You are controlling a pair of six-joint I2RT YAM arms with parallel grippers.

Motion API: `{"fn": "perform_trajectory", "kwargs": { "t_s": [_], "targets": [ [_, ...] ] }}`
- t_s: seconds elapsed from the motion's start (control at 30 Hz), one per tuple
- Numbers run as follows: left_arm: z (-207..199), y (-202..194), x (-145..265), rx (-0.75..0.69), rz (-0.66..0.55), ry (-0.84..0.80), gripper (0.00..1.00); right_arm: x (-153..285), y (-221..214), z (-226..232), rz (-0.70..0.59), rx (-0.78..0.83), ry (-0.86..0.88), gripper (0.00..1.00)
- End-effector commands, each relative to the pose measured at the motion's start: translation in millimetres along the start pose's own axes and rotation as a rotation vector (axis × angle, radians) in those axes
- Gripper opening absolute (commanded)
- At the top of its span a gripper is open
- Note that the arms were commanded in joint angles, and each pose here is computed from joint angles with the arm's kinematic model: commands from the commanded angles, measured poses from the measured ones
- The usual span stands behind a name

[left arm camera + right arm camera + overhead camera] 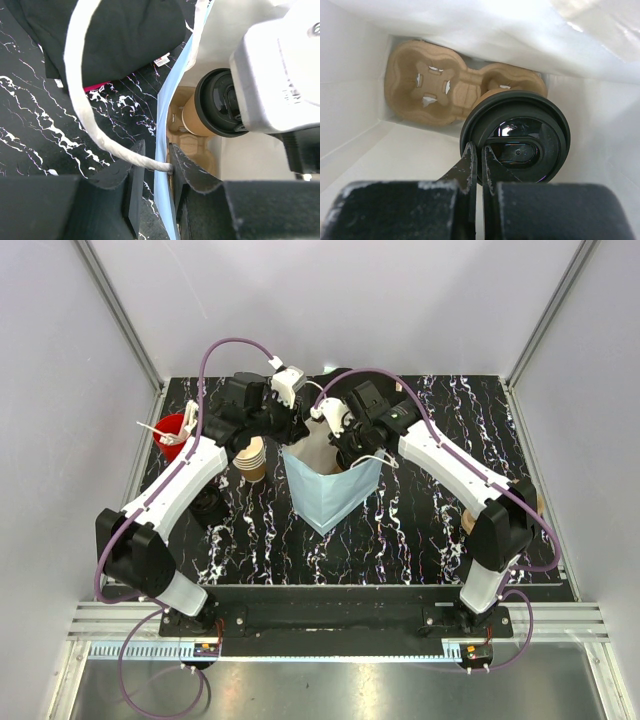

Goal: Pack the takeout coffee

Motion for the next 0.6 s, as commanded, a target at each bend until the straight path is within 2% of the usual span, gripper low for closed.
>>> {"fn": "perform_trajectory", "kwargs": {
  "t_s": [0.0, 0.57],
  "targets": [
    [1.3, 17.2, -0.3, -0.019, -0.053, 0.002, 0.28, 18.1, 16.6, 1.1, -0.102, 0.028, 0.008, 0.00],
    [-0.9, 19.2, 0.5, -0.017, -0.056, -0.005, 0.28, 16.6, 15.9, 2.1, -0.120, 0.041, 0.016, 0.00]
  ]
}}
Point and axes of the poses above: each gripper's point midway between its finger pads, its own x axis back along the fingers, its own z axis along the line the jaws close on, y = z × x, the point moved 3 cm from there along x, back along the fingers, and after that the axes turned 12 degrees about -x, right-handed, at the moved point
